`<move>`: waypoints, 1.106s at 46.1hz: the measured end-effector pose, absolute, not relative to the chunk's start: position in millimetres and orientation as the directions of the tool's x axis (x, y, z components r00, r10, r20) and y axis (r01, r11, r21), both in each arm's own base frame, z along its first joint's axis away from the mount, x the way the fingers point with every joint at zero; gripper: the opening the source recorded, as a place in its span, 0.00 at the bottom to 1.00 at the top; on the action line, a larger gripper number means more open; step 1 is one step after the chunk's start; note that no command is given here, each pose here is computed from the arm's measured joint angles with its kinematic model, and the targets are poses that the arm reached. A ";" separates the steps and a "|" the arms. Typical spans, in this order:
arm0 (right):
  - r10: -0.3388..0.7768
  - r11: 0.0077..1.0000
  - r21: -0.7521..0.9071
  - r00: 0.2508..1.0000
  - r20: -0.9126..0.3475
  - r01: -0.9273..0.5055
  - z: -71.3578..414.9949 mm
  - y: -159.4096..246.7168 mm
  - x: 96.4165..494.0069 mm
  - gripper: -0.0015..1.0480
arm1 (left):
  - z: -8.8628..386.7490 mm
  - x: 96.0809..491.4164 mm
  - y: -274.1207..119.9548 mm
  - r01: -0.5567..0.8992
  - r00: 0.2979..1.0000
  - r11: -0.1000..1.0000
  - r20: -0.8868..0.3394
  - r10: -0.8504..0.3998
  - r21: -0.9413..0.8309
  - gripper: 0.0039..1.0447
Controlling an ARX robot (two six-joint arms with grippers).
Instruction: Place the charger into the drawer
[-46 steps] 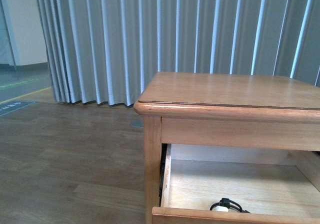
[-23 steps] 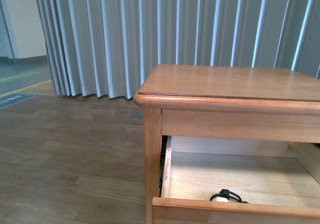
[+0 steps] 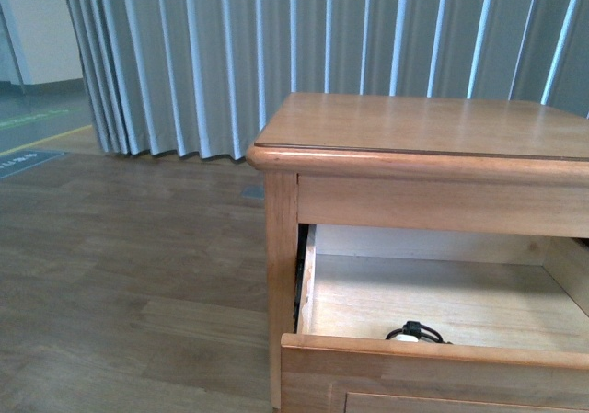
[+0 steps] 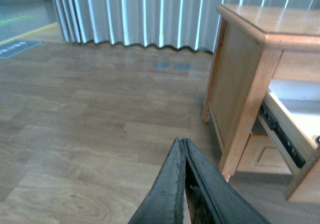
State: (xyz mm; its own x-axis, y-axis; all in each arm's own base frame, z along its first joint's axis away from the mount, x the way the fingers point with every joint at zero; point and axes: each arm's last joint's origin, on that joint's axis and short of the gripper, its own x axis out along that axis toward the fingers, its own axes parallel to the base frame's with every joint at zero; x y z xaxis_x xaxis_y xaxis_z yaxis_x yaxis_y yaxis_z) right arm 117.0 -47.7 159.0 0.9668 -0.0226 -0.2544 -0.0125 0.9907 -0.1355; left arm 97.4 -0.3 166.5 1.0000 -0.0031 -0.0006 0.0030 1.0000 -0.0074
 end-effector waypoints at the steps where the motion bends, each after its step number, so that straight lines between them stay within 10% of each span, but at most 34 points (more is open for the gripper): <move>1: -0.021 0.991 -0.136 0.963 -0.269 -0.017 158.2 -46.8 118.0 0.92 | 166.5 97.4 -0.3 0.002 1.000 1.000 -0.001 -0.002 -0.007 0.04; 34: 0.188 0.964 -0.055 0.813 -0.551 -0.261 132.7 4.7 195.1 0.92 | 166.9 97.1 -0.3 0.002 1.000 1.000 0.004 -0.002 -0.008 0.05; 51: 0.232 0.949 -0.054 0.804 -0.548 -0.311 121.8 23.7 230.3 0.92 | 166.9 97.1 -0.3 0.002 1.000 1.000 0.004 -0.002 -0.007 0.59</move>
State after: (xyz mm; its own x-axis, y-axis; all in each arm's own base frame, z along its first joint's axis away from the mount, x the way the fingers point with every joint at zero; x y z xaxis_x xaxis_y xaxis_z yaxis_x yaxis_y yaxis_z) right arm 230.3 23.7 121.8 0.8039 0.2319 -0.5477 -0.3107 0.9490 -0.0543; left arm 97.1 -0.3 166.9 1.0000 -0.0023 0.0044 0.0023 1.0000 -0.0074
